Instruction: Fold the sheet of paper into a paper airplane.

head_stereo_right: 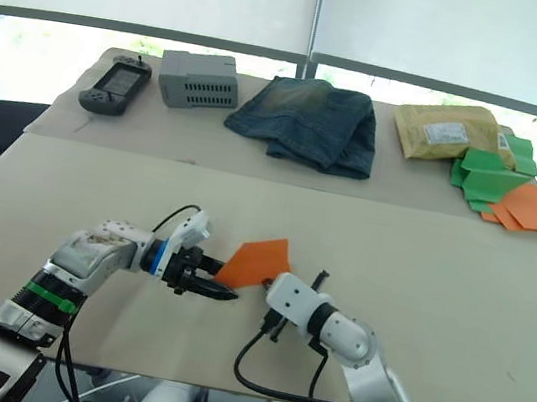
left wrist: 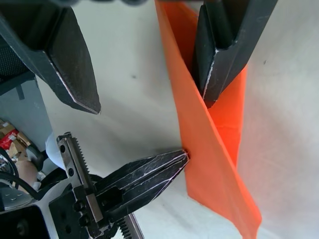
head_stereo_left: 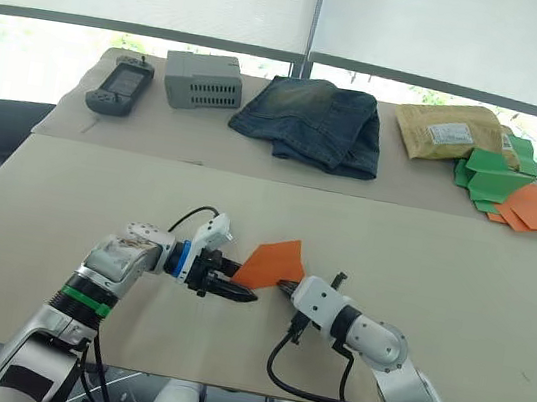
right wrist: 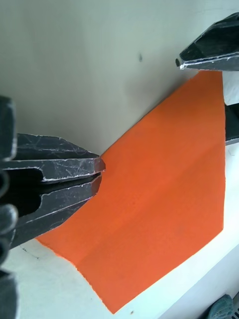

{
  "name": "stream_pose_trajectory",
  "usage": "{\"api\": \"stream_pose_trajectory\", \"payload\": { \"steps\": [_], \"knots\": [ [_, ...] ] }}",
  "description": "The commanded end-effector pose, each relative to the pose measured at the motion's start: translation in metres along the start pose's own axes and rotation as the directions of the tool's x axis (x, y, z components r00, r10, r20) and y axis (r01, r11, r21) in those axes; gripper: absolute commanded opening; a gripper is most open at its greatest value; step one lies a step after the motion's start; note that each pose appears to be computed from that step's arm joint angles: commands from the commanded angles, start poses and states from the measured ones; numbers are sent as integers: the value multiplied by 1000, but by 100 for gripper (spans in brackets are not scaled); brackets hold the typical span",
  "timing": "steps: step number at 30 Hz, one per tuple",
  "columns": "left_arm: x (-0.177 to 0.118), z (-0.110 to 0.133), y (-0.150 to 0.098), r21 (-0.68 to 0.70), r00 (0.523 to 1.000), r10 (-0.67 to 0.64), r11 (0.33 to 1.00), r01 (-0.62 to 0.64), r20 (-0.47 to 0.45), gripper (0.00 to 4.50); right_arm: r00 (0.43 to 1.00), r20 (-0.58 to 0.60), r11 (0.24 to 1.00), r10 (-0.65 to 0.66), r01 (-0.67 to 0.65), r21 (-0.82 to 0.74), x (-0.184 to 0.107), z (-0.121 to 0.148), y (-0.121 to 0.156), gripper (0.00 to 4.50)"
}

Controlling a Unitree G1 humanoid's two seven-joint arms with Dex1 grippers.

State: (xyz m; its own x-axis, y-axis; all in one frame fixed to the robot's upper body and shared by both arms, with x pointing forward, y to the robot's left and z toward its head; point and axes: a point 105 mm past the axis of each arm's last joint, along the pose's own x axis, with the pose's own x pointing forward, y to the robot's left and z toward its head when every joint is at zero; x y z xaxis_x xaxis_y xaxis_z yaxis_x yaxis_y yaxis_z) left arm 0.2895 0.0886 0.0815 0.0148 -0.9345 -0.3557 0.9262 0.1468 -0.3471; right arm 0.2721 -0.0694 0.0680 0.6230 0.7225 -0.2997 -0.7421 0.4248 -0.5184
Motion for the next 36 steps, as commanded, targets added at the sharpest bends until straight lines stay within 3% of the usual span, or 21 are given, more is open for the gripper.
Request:
{"api": "stream_pose_trajectory", "payload": {
  "steps": [1, 5, 9, 10, 14, 17, 18, 27, 36],
  "knots": [
    [-14, 19, 7, 52, 995, 71, 996, -75, 72, 293, 995, -79, 998, 54, -53, 15, 2, -18, 8, 8],
    [-37, 37, 20, 78, 965, 197, 974, -213, 175, 293, 993, -88, 996, 84, -81, 30, 5, -20, 10, 8],
    [-55, 45, 16, 89, 937, 246, 957, -275, 248, 293, 991, -88, 995, 101, -98, 32, 8, -21, 11, 8],
    [-57, 46, 11, 91, 937, 237, 959, -268, 257, 240, 991, -88, 994, 104, -102, 32, 9, -21, 11, 0],
    [-50, 38, -17, 163, 961, 170, 965, -207, 217, 113, 989, -92, 993, 118, -115, 34, 10, -23, 12, 0],
    [-40, 27, -24, 200, 970, 172, 958, -205, 170, 13, 988, -94, 992, 124, -122, 31, 11, -24, 13, 0],
    [-36, 25, -23, 195, 968, 184, 957, -217, 172, 3, 988, -94, 992, 126, -123, 30, 11, -24, 13, 0],
    [-17, -11, -4, 208, 957, 275, 935, -288, 90, 3, 990, -98, 994, 106, -105, 18, 9, -24, 9, 0],
    [-18, -36, 5, 207, 945, 325, 923, -325, 33, 3, 1000, 11, 999, 19, -19, 47, 0, 5, -32, 0]
  ]
}}
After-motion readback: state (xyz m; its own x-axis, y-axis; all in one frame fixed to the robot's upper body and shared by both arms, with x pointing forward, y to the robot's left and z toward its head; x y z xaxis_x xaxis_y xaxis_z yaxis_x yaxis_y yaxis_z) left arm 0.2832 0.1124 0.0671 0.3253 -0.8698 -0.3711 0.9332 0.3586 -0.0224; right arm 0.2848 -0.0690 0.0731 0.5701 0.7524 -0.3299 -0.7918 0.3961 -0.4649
